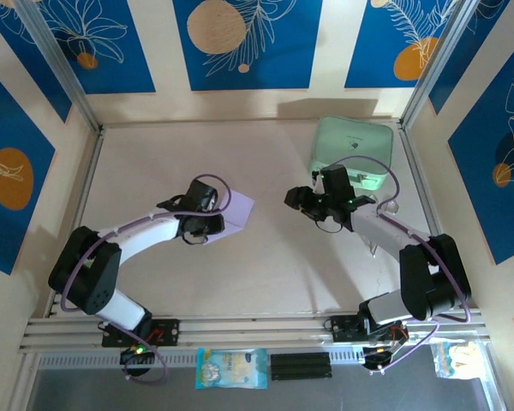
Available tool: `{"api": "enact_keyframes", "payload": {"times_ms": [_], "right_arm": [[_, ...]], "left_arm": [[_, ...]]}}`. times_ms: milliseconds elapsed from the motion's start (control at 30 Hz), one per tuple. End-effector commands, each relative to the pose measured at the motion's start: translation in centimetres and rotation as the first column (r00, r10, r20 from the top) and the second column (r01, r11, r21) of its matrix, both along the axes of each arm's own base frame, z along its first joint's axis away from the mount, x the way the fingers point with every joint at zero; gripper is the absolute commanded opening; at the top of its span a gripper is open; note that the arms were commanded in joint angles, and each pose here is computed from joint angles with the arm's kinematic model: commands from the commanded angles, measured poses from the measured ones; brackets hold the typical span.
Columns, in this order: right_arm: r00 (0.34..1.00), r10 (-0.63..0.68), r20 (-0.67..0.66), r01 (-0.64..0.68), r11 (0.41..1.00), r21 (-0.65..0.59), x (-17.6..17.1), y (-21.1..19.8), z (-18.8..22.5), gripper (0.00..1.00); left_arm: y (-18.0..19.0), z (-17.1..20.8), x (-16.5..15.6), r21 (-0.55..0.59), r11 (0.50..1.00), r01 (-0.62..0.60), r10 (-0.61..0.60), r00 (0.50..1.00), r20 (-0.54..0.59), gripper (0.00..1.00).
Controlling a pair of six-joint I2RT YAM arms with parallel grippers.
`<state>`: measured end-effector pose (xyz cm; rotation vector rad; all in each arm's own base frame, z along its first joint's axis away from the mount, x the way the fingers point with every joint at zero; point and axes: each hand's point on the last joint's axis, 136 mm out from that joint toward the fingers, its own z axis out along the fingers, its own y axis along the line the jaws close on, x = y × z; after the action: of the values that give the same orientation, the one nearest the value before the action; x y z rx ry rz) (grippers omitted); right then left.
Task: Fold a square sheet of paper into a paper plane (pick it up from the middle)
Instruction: Turn over the paper at the center of the table, then move the paper to the center of the table.
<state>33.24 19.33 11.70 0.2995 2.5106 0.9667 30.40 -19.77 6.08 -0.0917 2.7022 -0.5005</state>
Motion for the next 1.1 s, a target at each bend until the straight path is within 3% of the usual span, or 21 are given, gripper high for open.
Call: {"api": "enact_keyframes", "payload": {"times_ms": [0,167,500,700,1067], "right_arm": [[0.999,0.035,0.023,-0.036,0.999,0.040,0.6,1.7,1.4,0.55],[0.998,0.056,0.019,-0.057,0.997,0.048,0.7,2.7,1.4,0.54],[0.993,0.122,-0.002,-0.122,0.990,0.069,0.8,5.3,1.0,0.54],[0.985,0.167,-0.038,-0.163,0.982,0.093,1.2,7.6,0.4,0.43],[0.982,0.169,-0.084,-0.161,0.982,0.102,1.6,9.1,-0.8,0.38]], "left_arm": [[-0.5,0.0,2.3,-0.068,0.997,-0.023,0.026,0.998,0.050,0.16],[-0.6,-1.3,3.2,-0.088,0.995,-0.045,0.049,0.998,0.035,0.13],[1.9,-4.2,3.3,0.015,0.994,-0.112,0.112,0.994,-0.005,0.08],[1.6,-5.6,2.6,0.004,0.995,-0.102,0.102,0.993,-0.052,0.05],[-3.2,-4.7,-0.7,-0.093,0.979,0.183,-0.189,0.980,-0.058,0.01]]}}
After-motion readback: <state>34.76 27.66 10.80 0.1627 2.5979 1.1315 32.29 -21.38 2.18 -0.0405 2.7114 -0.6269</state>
